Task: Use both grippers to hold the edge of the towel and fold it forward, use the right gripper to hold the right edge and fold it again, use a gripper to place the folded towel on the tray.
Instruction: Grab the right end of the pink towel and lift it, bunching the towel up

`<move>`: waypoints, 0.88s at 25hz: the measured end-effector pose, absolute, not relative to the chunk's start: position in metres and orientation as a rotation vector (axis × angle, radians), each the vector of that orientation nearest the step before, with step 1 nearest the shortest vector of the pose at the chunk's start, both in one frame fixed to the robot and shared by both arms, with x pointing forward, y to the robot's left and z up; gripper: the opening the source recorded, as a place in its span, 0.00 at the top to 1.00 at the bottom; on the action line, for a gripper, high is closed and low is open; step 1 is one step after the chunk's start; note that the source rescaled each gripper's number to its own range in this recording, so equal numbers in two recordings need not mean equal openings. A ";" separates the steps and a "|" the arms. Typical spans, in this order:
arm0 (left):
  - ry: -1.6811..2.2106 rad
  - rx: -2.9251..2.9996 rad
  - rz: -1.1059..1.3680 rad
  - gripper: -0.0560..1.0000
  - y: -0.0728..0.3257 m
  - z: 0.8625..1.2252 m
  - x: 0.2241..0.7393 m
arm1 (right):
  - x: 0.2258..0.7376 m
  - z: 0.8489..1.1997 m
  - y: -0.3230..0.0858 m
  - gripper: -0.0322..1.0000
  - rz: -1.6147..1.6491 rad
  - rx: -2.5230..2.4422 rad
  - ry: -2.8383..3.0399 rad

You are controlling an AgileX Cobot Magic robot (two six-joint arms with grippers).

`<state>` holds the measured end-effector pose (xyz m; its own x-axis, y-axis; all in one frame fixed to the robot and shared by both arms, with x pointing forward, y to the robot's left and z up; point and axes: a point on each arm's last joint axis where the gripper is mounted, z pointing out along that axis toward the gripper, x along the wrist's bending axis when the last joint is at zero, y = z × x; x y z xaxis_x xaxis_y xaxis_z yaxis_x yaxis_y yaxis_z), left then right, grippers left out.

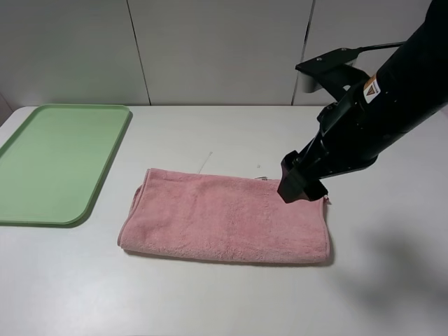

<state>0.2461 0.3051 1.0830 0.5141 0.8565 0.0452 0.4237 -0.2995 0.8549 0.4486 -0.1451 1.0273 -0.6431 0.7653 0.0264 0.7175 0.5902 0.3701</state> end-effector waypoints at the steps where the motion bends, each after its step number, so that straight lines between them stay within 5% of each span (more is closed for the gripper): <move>1: 1.062 1.878 0.646 0.00 0.309 1.079 0.241 | 0.448 1.027 -0.145 0.00 0.532 1.261 2.681; 10: 1.131 1.913 0.595 0.01 0.313 1.043 0.234 | 0.447 1.027 -0.145 0.00 0.519 1.272 2.693; 22: 1.136 1.911 0.591 0.01 0.313 1.041 0.234 | 0.446 1.027 -0.144 0.00 0.528 1.340 2.685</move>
